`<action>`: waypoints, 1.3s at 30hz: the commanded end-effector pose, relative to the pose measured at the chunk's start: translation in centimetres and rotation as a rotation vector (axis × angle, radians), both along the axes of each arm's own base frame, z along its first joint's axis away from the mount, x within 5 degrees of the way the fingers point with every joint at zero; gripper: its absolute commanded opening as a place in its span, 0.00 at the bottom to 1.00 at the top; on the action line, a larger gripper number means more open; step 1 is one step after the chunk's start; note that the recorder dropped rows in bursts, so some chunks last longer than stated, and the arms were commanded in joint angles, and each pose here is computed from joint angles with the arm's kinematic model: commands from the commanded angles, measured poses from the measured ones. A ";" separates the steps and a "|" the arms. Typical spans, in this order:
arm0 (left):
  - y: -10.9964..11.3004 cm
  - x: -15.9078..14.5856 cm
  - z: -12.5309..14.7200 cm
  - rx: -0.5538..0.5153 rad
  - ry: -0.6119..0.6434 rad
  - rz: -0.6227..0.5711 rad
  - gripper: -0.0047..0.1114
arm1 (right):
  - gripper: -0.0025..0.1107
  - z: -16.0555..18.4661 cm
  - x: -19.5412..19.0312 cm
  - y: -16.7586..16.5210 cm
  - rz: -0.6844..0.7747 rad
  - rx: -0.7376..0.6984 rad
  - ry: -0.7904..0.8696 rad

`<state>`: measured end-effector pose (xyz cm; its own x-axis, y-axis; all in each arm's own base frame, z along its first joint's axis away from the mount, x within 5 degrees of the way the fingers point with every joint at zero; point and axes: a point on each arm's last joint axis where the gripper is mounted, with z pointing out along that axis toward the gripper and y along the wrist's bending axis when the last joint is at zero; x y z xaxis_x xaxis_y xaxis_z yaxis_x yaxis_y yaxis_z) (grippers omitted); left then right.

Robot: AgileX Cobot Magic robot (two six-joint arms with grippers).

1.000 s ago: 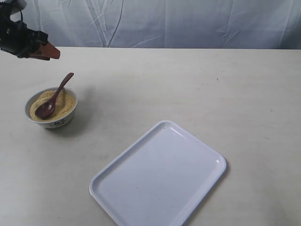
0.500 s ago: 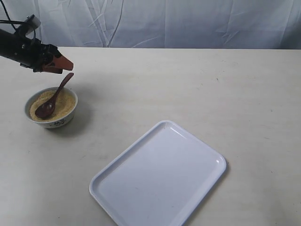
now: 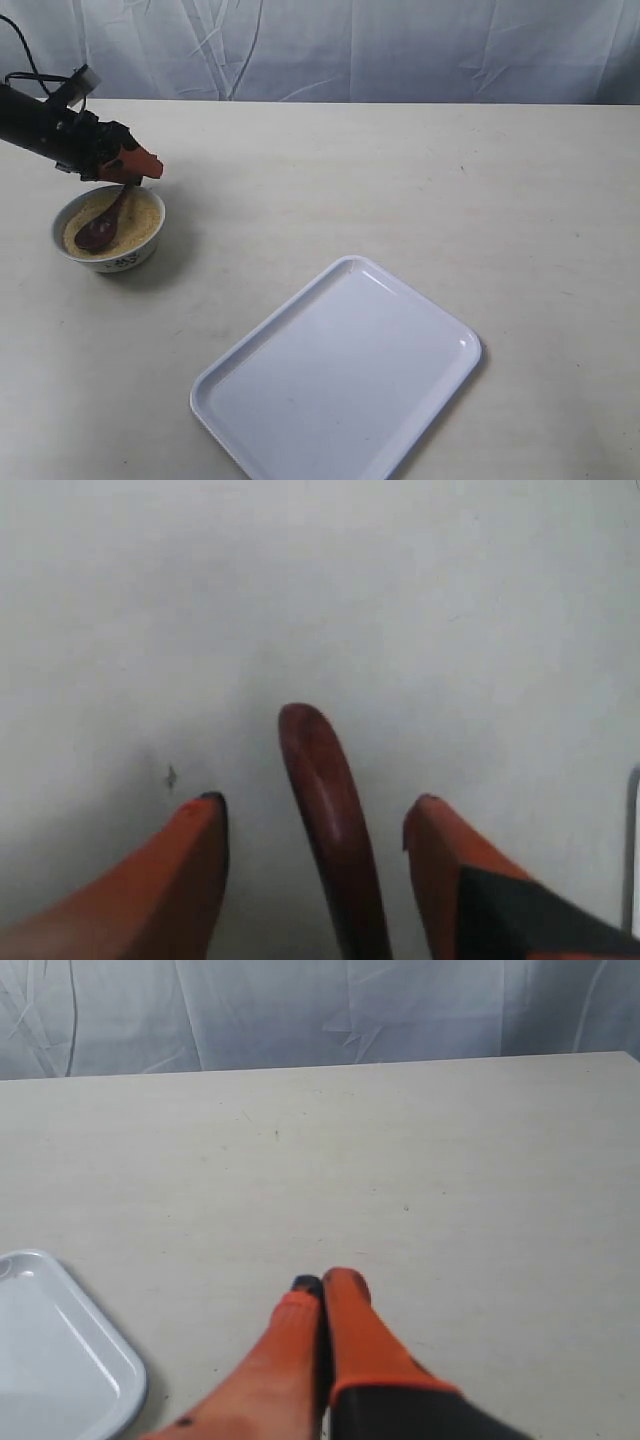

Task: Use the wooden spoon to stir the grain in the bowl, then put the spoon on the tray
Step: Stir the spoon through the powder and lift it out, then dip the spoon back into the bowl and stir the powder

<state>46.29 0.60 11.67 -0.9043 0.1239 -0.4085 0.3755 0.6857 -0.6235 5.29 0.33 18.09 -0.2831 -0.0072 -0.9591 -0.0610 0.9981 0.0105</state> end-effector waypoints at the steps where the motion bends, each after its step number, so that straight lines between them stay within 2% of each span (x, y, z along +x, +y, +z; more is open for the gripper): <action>1: -0.2 -0.2 0.5 -0.027 0.005 -0.031 0.47 | 0.02 0.0 0.0 0.0 0.004 0.002 -0.015; 9: -0.2 -0.3 0.5 -0.031 0.013 -0.042 0.38 | 0.02 0.0 0.0 0.0 0.004 0.002 -0.015; 13: 0.3 -0.3 0.6 -0.036 0.011 -0.028 0.25 | 0.02 0.0 0.0 0.0 0.004 0.002 -0.015; 16: 1.4 -0.3 0.6 -0.048 0.009 0.006 0.15 | 0.02 0.0 0.0 0.0 0.004 0.002 -0.015; 20: 2.9 -0.3 1.2 -0.123 0.008 0.061 0.05 | 0.02 0.0 0.0 0.0 0.004 0.002 -0.015; 26: 4.0 0.3 2.3 -0.265 -0.028 0.173 0.04 | 0.02 0.0 0.0 0.0 0.004 0.002 -0.015; 33: 3.9 0.7 3.6 -0.344 -0.041 0.230 0.04 | 0.02 0.0 0.0 0.0 0.004 0.002 -0.015; 39: 3.7 0.5 7.7 -0.390 -0.165 0.234 0.04 | 0.02 0.0 0.0 0.0 0.004 0.002 -0.015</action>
<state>46.99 4.40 16.28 -0.8586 -0.2310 -0.4576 0.2905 0.5163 -0.8056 5.29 0.33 18.09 -0.2831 -0.0072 -0.9591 -0.0610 0.9981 0.0105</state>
